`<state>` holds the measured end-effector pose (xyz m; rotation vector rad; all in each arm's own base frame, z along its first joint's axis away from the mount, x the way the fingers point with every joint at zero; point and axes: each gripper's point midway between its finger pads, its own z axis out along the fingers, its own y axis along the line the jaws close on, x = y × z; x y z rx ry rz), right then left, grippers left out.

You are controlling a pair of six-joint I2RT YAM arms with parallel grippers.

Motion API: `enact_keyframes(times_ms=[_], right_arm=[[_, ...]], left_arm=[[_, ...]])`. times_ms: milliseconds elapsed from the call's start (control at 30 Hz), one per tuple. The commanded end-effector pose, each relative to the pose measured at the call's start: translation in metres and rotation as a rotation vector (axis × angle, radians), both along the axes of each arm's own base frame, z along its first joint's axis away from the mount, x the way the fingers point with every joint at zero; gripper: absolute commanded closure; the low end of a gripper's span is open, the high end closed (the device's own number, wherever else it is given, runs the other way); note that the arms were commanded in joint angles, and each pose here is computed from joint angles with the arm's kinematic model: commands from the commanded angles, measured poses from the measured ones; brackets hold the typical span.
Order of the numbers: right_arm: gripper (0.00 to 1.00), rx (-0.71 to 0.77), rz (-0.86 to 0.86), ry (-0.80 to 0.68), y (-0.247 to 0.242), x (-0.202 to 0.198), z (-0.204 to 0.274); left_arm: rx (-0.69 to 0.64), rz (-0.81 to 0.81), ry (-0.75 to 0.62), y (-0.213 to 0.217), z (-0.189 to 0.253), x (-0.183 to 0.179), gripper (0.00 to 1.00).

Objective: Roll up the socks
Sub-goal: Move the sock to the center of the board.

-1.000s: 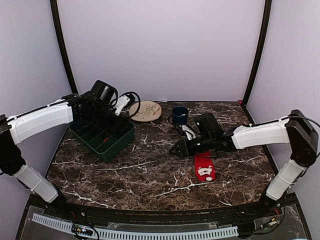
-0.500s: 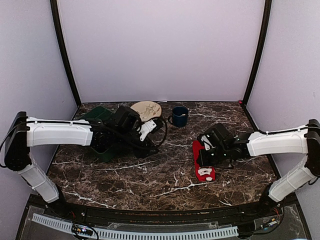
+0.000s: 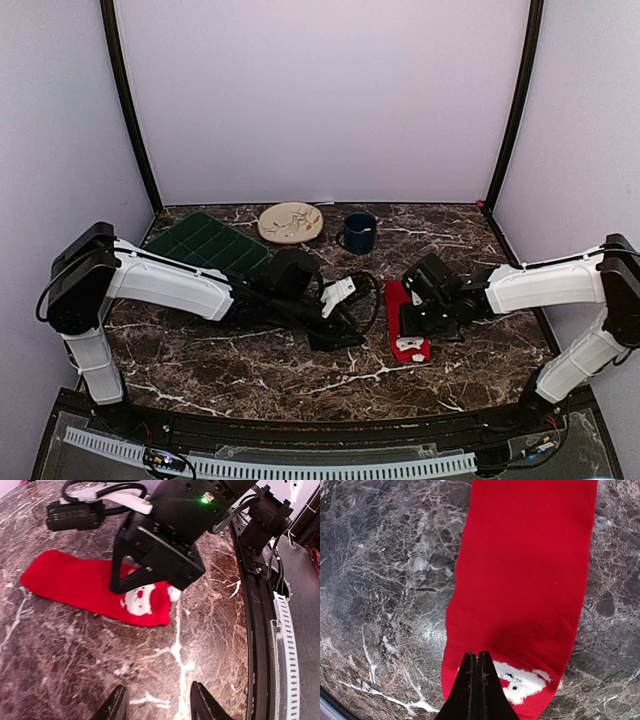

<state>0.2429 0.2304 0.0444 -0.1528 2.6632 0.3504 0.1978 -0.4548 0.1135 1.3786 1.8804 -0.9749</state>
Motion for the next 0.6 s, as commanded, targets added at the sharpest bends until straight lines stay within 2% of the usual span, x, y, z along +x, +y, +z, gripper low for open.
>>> enact_keyframes(times_ms=[0,267,567], right_arm=[[1.00,-0.007,-0.036,0.009,-0.004,0.002,-0.004],[1.00,0.022,-0.003,0.108,0.007,-0.014,-0.029],[1.00,0.048,0.033,0.152,0.034,-0.025,-0.036]], left_arm=[[-0.119,-0.039,0.007,-0.020,0.019,-0.009,0.57],[-0.141,-0.016,-0.020,-0.017,0.019,-0.007,0.57],[-0.179,0.049,-0.056,0.004,0.029,-0.007,0.57]])
